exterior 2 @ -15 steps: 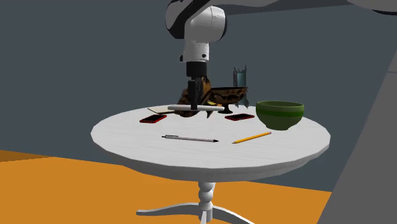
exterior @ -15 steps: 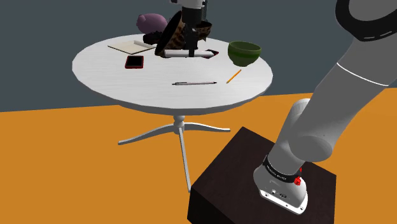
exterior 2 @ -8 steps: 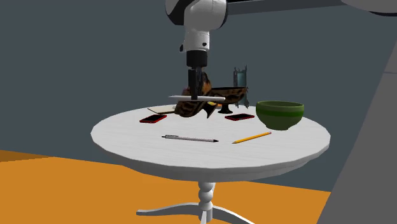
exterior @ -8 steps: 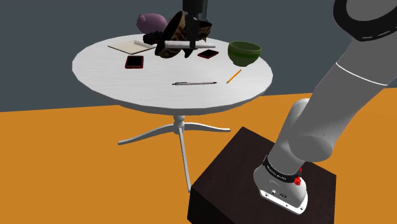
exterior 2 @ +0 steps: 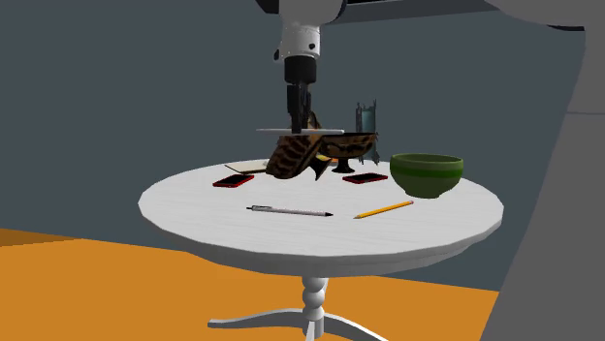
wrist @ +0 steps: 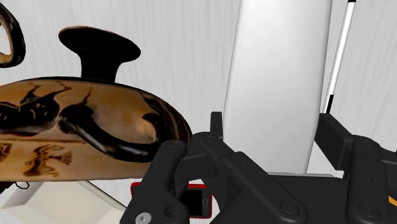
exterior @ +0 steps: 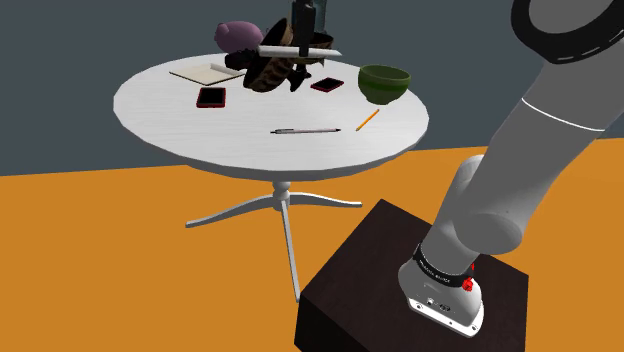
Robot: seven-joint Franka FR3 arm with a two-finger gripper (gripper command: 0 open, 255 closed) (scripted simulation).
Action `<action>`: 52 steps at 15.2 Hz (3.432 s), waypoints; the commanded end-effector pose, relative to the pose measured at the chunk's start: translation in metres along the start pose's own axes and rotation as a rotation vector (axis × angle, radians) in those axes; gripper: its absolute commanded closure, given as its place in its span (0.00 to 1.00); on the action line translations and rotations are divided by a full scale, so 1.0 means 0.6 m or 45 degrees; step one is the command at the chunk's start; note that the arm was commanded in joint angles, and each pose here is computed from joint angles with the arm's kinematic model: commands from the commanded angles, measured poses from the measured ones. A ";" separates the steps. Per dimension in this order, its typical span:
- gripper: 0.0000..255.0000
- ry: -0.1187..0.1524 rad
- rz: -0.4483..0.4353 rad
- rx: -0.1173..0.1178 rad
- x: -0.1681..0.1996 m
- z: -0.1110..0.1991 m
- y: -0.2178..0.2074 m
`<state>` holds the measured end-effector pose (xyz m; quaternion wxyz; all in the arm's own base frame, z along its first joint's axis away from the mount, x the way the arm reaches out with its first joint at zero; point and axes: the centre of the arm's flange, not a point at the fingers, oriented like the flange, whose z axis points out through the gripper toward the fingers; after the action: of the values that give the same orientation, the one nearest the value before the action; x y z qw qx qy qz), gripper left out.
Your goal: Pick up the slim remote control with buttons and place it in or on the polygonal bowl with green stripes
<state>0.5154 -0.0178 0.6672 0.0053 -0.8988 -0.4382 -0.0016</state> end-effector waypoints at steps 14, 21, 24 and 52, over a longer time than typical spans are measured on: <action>1.00 0.000 0.000 0.000 -0.275 -0.018 0.079; 1.00 0.000 0.000 0.000 -0.423 -0.021 0.123; 1.00 0.000 0.000 0.000 -0.486 -0.022 0.142; 0.00 0.000 0.000 -0.001 -0.530 0.098 0.155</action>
<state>0.3929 -0.3249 0.6055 0.0051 -0.8988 -0.4383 -0.0019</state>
